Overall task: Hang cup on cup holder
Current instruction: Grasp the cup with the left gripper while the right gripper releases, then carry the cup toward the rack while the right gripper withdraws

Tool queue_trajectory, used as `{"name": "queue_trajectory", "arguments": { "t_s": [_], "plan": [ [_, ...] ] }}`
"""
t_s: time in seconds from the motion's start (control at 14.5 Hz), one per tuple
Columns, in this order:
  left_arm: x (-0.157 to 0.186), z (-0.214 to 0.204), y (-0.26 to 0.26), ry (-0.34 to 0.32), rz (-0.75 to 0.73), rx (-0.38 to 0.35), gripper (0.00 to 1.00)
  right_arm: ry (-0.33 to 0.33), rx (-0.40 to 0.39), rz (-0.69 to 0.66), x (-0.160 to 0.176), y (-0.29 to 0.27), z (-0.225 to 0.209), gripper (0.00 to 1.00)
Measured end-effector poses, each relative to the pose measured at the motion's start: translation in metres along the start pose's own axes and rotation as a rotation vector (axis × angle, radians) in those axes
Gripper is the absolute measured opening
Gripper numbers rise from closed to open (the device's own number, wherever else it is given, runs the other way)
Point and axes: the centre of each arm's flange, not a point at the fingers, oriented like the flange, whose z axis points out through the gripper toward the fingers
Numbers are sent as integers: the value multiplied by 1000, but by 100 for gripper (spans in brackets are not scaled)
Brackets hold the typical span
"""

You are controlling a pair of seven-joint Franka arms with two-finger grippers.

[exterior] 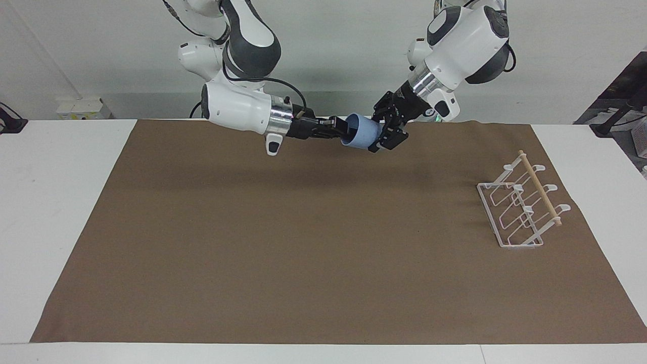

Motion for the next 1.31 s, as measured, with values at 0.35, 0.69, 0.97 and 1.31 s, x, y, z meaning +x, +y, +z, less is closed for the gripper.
{"name": "queue_trajectory", "arguments": {
  "t_s": [0.35, 0.69, 0.97, 1.31],
  "plan": [
    [13, 6, -2, 122, 10, 20, 77, 233, -257, -156, 3, 5, -101, 96],
    [64, -2, 4, 512, 59, 19, 77, 413, -624, -253, 18, 28, -192, 100],
    [105, -15, 13, 924, 111, -7, 77, 453, -933, -299, 5, 26, -268, 100],
    [179, -30, 58, 1444, 133, -108, 77, 354, -1123, -289, -26, 23, -333, 100]
  ]
}}
